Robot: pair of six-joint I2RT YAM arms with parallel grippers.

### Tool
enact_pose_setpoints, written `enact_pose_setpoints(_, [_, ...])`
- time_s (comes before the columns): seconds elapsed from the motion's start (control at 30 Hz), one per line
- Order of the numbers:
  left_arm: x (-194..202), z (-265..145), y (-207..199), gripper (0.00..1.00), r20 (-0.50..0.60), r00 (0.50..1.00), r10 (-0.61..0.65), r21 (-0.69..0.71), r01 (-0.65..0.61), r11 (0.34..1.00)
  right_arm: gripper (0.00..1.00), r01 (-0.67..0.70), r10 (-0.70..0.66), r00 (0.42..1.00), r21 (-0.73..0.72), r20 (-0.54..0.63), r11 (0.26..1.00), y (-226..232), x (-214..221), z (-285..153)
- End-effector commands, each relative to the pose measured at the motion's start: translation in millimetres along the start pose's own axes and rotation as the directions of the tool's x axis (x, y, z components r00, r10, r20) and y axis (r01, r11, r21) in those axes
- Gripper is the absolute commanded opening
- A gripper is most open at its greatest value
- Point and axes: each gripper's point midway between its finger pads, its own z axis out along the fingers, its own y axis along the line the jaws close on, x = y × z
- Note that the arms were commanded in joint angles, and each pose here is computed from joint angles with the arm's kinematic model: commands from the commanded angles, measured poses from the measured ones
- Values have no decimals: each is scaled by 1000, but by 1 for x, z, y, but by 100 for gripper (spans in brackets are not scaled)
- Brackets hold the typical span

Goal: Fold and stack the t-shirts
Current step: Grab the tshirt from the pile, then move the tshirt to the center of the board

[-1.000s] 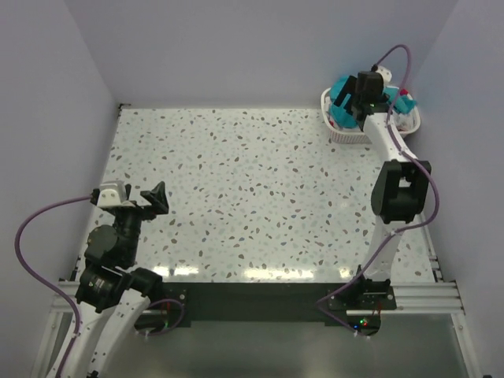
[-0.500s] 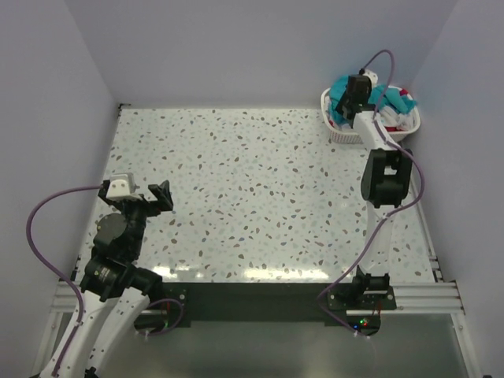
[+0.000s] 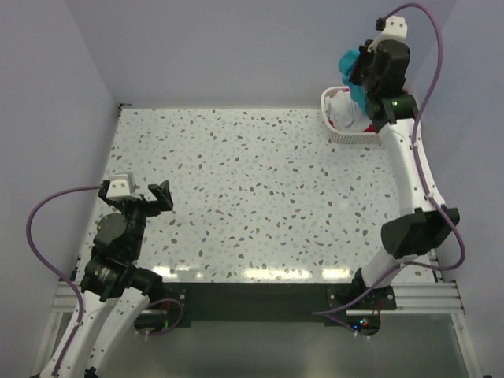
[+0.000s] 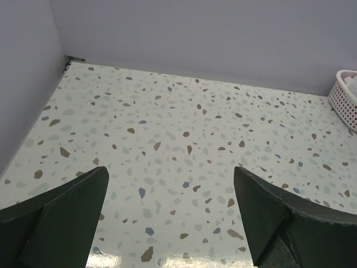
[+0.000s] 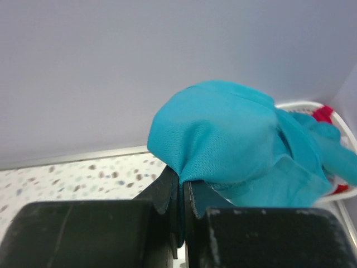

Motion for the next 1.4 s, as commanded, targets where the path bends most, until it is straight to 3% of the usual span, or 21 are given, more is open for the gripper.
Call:
enact_pose_setpoints(0.0, [-12, 0, -3, 100, 41, 999, -11, 9, 11, 1000, 0, 86, -86, 996, -188, 11, 978, 54, -23, -71])
enact_pose_setpoints(0.1, [-11, 1, -3, 100, 35, 999, -10, 11, 10, 1000, 0, 48, -44, 999, -410, 20, 911, 110, -35, -124])
enact_pose_setpoints(0.13, [-10, 1, -4, 100, 32, 999, -9, 12, 9, 1000, 0, 39, -30, 999, -536, 25, 843, 139, -39, -151])
enact_pose_setpoints(0.2, [-9, 3, -5, 100, 23, 1000, -5, 13, 5, 1000, 0, -4, 25, 999, -630, 24, 776, 164, -46, -173])
enact_pose_setpoints(0.27, [-7, 4, -6, 100, 14, 1000, -2, 16, 1, 1000, 0, -27, 60, 998, -747, 16, 665, 194, -53, -207])
enact_pose_setpoints(0.37, [-6, 4, -6, 100, 9, 1000, 1, 15, -1, 1000, 0, -22, 103, 994, -839, 40, 543, 215, -67, -235])
enact_pose_setpoints(0.43, [-5, 5, -5, 100, 5, 1000, 2, 12, -3, 1000, 0, -8, 108, 992, -852, 57, 523, 216, -73, -242])
enact_pose_setpoints(0.57, [-2, 6, -5, 100, -8, 1000, 7, 6, -7, 1000, 0, 29, 37, 997, -782, 66, 623, 195, -48, -227])
enact_pose_setpoints(0.6, [-1, 7, -5, 100, -11, 1000, 8, 6, -8, 1000, 1, 21, 14, 999, -700, 44, 714, 176, -24, -212])
enact_pose_setpoints(0.67, [2, 9, -7, 100, -21, 1000, 12, 13, -11, 1000, 16, 16, -21, 1000, -582, -2, 813, 151, 12, -191])
enact_pose_setpoints(0.7, [3, 10, -8, 100, -28, 1000, 14, 18, -13, 1000, 19, 15, -68, 994, -495, -89, 869, 132, 60, -175])
enact_pose_setpoints(0.73, [4, 11, -11, 100, -37, 999, 12, 29, -11, 1000, 24, 30, -74, 991, -360, -111, 932, 105, 77, -164])
enact_pose_setpoints(0.77, [9, 14, -13, 100, -58, 998, 17, 33, -15, 999, 39, 26, -72, 984, -272, -162, 962, 88, 100, -158])
enact_pose_setpoints(0.83, [18, 18, -19, 100, -106, 994, 12, 50, -7, 999, 54, 102, -109, 932, -37, -345, 994, 32, 183, -158])
enact_pose_setpoints(0.87, [21, 20, -21, 100, -126, 992, 9, 54, -2, 999, 60, 89, -85, 939, -3, -335, 996, 28, 180, -157])
enact_pose_setpoints(0.9, [26, 22, -24, 100, -151, 989, -4, 54, 12, 998, 66, 134, -116, 908, 17, -402, 991, 15, 210, -164])
enact_pose_setpoints(1.0, [55, 30, -28, 100, -284, 958, -35, 23, 43, 999, 78, 146, -162, 865, -71, -476, 987, 16, 242, -178])
enact_pose_setpoints(1.13, [104, 43, -15, 100, -481, 875, -50, -121, -10, 993, 85, 123, -252, 794, -261, -553, 958, 39, 266, -197])
enact_pose_setpoints(1.23, [124, 54, 3, 100, -556, 826, -88, -239, -58, 969, 85, 75, -301, 771, -389, -562, 918, 62, 278, -208])
enact_pose_setpoints(1.37, [141, 76, 65, 100, -551, 782, -292, -438, 27, 899, 85, 64, -378, 738, -500, -559, 864, 91, 297, -219])
